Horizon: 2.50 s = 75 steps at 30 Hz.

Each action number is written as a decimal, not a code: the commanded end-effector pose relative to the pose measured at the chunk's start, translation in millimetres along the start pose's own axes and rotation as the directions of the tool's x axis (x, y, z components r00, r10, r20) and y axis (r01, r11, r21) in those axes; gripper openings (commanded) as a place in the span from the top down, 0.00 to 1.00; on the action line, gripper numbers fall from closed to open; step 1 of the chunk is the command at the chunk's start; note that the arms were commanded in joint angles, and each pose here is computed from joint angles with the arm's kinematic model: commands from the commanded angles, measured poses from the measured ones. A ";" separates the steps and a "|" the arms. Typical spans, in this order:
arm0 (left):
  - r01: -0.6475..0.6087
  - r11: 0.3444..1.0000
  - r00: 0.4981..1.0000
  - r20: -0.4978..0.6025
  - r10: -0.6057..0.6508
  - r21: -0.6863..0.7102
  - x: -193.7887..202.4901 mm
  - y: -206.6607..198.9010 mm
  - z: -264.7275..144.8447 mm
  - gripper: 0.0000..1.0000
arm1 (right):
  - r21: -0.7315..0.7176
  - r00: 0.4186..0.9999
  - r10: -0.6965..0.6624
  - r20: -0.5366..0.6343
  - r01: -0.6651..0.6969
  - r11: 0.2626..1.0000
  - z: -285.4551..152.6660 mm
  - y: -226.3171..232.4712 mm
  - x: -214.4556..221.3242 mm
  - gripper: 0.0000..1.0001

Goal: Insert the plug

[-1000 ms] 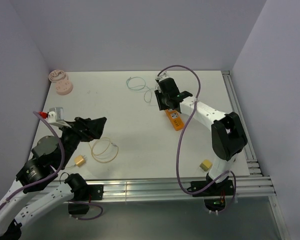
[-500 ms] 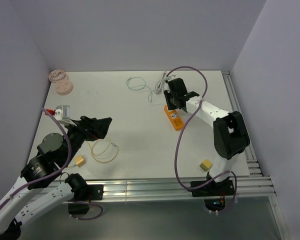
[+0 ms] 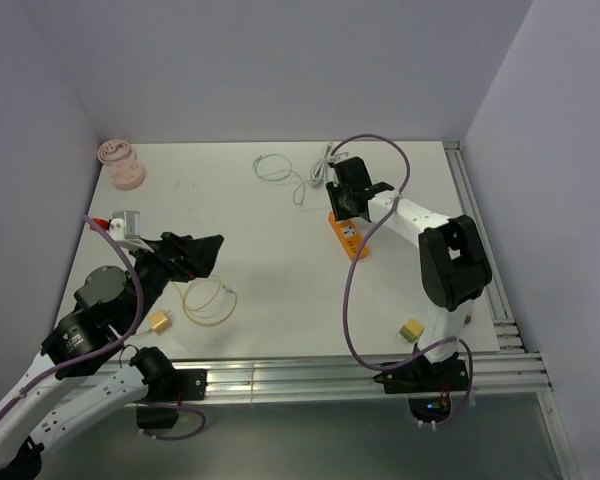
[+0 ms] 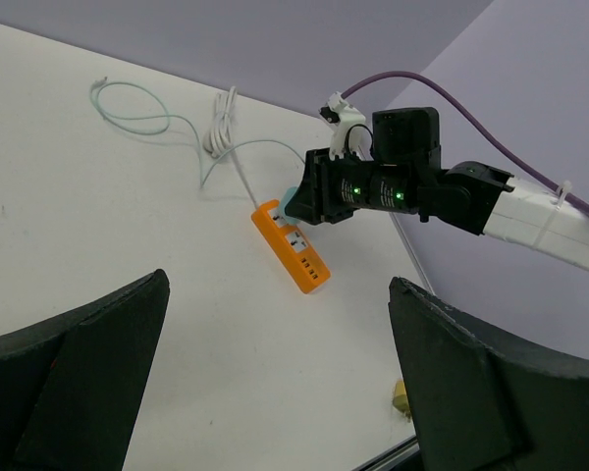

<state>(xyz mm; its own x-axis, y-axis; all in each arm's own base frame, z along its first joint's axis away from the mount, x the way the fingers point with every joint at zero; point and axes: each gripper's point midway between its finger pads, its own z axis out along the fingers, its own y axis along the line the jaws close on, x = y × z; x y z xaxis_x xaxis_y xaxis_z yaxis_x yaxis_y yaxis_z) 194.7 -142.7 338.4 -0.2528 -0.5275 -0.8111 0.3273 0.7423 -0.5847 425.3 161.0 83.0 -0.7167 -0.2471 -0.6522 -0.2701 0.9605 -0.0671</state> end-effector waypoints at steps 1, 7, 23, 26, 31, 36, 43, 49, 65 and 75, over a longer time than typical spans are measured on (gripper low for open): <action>-0.006 1.000 0.999 0.044 0.006 0.020 -18.0 -8.6 -3.3 0.01 | 0.010 0.997 0.003 0.077 -0.004 1.000 0.3 -4.9 -29.4 1.00; -0.001 1.000 0.999 0.050 -0.001 0.031 -18.4 -9.4 -4.6 0.01 | 0.008 0.997 0.009 0.076 -0.009 1.000 5.4 -6.6 -28.9 1.00; -0.003 1.000 0.999 0.046 0.002 0.027 -18.5 -8.6 -6.3 0.00 | 0.047 0.999 0.016 0.043 -0.018 0.999 19.7 -18.8 -18.5 1.00; -0.003 1.000 0.999 0.047 0.002 0.026 -18.6 -7.6 -7.6 0.00 | 0.054 0.999 0.021 0.032 -0.023 0.998 24.4 -21.6 -14.7 1.00; -0.001 1.000 0.999 0.047 0.000 0.026 -19.6 -7.6 -9.0 0.00 | 0.056 1.000 0.025 -0.006 -0.025 0.998 23.8 -22.8 -7.9 1.00; 0.005 1.000 0.999 0.046 -0.006 0.028 -15.8 -5.7 -8.4 0.01 | 0.080 0.989 0.035 -0.141 -0.023 0.996 22.9 -24.8 22.8 1.00; 0.005 0.999 1.000 0.027 -0.006 0.037 -9.0 -7.5 -4.0 0.01 | 0.098 0.963 0.102 -0.248 -0.080 0.992 17.7 -21.4 64.3 1.00; 0.016 0.999 1.000 0.017 -0.017 0.045 -3.3 -7.6 -2.4 0.01 | 0.149 0.927 0.144 -0.345 -0.097 0.984 13.6 -23.0 99.4 1.00; 0.033 0.998 0.999 -0.029 -0.032 0.050 7.6 -9.4 0.7 0.01 | 0.095 0.915 0.170 -0.366 -0.145 0.985 7.4 -9.4 100.5 0.90; 0.022 0.999 0.992 -0.125 -0.027 -0.039 31.1 -2.7 21.5 0.00 | -0.018 0.961 0.183 -0.208 -0.190 0.982 -4.1 4.6 45.7 0.60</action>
<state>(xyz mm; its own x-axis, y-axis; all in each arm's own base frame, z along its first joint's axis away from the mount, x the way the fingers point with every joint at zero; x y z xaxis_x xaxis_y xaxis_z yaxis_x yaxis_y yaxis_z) 206.4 -166.3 300.9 -0.3662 -0.4688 -0.8038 0.2805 0.7680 -0.5757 418.4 150.1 57.5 -0.8257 -0.0810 -0.5583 -0.1130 0.9933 0.0231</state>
